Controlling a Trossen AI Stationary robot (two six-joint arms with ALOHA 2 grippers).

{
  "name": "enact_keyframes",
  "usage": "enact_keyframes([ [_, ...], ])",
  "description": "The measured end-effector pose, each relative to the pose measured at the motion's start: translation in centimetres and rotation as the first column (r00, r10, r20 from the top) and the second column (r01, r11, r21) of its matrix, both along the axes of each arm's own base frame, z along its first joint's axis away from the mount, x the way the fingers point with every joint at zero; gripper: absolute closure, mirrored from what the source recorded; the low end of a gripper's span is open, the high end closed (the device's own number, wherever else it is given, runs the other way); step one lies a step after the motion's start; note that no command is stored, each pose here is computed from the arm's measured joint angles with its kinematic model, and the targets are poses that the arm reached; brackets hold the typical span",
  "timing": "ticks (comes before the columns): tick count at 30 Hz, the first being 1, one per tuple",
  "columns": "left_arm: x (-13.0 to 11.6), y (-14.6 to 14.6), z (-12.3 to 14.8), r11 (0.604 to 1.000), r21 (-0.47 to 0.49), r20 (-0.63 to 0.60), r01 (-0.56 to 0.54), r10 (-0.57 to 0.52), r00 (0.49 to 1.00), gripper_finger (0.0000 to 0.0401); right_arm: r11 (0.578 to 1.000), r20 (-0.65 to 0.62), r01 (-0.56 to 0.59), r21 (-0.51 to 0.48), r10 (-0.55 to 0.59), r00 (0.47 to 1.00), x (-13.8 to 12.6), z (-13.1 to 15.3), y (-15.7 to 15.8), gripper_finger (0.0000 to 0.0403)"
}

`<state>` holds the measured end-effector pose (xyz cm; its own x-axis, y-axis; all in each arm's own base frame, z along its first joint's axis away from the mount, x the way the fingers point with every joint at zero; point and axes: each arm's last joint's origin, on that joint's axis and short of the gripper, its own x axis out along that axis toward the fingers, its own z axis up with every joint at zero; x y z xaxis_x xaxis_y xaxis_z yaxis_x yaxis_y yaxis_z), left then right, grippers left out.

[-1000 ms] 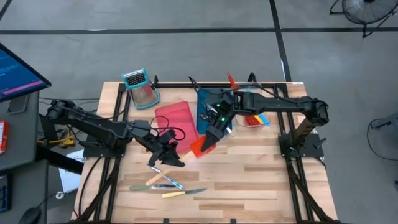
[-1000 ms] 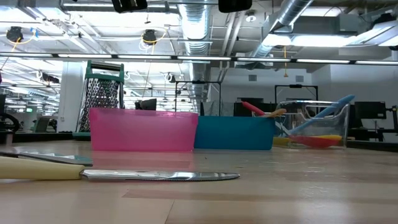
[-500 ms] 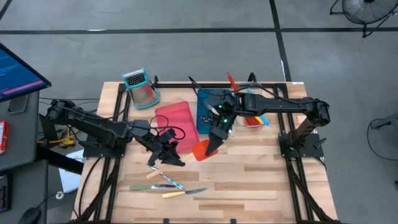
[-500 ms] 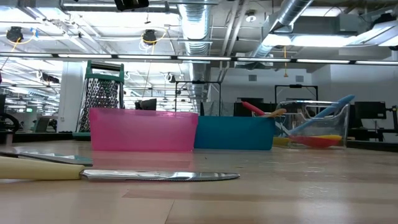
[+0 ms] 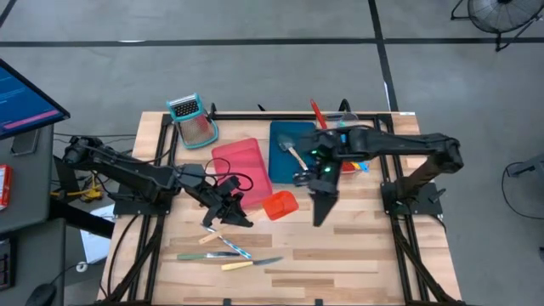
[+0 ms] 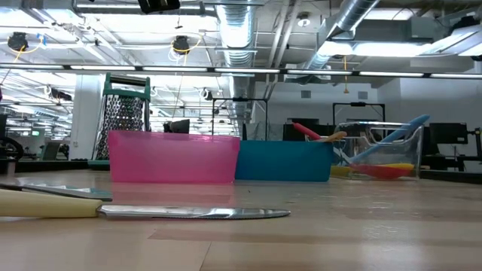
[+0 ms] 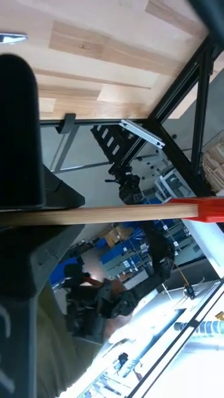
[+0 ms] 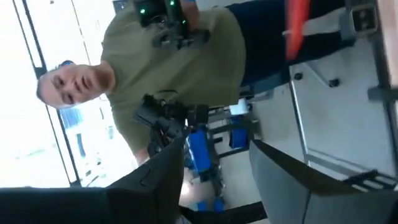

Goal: Pick & Place Kitchen Items
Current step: Put the red spatula into the blue bin

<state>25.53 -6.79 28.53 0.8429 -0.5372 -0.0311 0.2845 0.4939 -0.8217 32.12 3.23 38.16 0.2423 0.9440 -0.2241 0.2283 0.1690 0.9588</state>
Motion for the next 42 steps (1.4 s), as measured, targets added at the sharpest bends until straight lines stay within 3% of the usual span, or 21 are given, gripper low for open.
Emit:
enact_keyframes([
  [5, 0.0, 0.0, 0.0, 1.0, -0.001, 0.001, 0.0, 0.0, 1.0, 0.0401, 0.987, -0.043, 0.112, -0.118, -0.117, 0.992, -4.5, 2.5, 0.7, 0.0213],
  [9, 0.0, 0.0, 0.1, 1.0, -0.002, 0.008, -0.009, 0.009, 1.0, 0.0401, 0.936, 0.11, 0.298, -0.189, -0.281, 0.953, -8.0, 5.6, 0.8, 0.0212],
  [11, 0.0, 0.1, 0.1, 1.0, -0.003, 0.012, -0.023, 0.023, 1.0, 0.0401, 0.894, 0.244, 0.407, -0.188, -0.359, 0.901, -9.8, 7.3, 0.6, 0.0212],
  [14, 0.1, 0.1, 0.2, 0.999, -0.005, 0.022, -0.049, 0.049, 0.999, 0.0401, 0.816, 0.451, 0.555, -0.16, -0.44, 0.776, -12.4, 9.6, 0.3, 0.0217],
  [18, 0.2, 0.4, 0.6, 0.993, -0.024, 0.056, -0.112, 0.113, 0.992, 0.0401, 0.714, 0.675, 0.686, -0.141, -0.438, 0.594, -15.1, 11.4, 0.0, 0.0228],
  [21, 0.3, 0.9, 1.1, 0.986, -0.057, 0.098, -0.159, 0.164, 0.982, 0.0401, 0.636, 0.78, 0.754, -0.164, -0.384, 0.493, -16.2, 11.9, -0.1, 0.024],
  [25, 0.4, 1.6, 1.7, 0.97, -0.109, 0.137, -0.218, 0.232, 0.963, 0.0401, 0.583, 0.885, 0.778, -0.236, -0.202, 0.42, -16.4, 11.9, -0.1, 0.0255],
  [30, 0.5, 2.3, 1.9, 0.949, -0.144, 0.139, -0.282, 0.302, 0.943, 0.04, 0.556, 0.919, 0.748, -0.362, 0.077, 0.387, -14.6, 11.1, 1.0, 0.0271],
  [34, 0.6, 2.7, 1.9, 0.932, -0.155, 0.136, -0.328, 0.349, 0.927, 0.04, 0.504, 0.87, 0.71, -0.492, 0.319, 0.375, -12.5, 9.7, 2.2, 0.028],
  [36, 0.6, 3.0, 1.9, 0.92, -0.161, 0.133, -0.357, 0.379, 0.916, 0.04, 0.433, 0.813, 0.704, -0.562, 0.448, 0.373, -11.6, 8.9, 2.6, 0.0281],
  [37, 0.6, 3.1, 1.9, 0.913, -0.163, 0.132, -0.373, 0.395, 0.909, 0.04, 0.379, 0.766, 0.699, -0.606, 0.516, 0.385, -11.2, 8.4, 2.9, 0.0281],
  [39, 0.7, 3.4, 2.0, 0.899, -0.172, 0.128, -0.403, 0.426, 0.896, 0.04, 0.238, 0.653, 0.695, -0.679, 0.628, 0.423, -10.4, 7.4, 3.3, 0.0281],
  [42, 0.7, 3.9, 2.0, 0.88, -0.189, 0.117, -0.435, 0.46, 0.88, 0.04, -0.016, 0.461, 0.683, -0.73, 0.726, 0.51, -9.5, 6.2, 3.9, 0.0275],
])
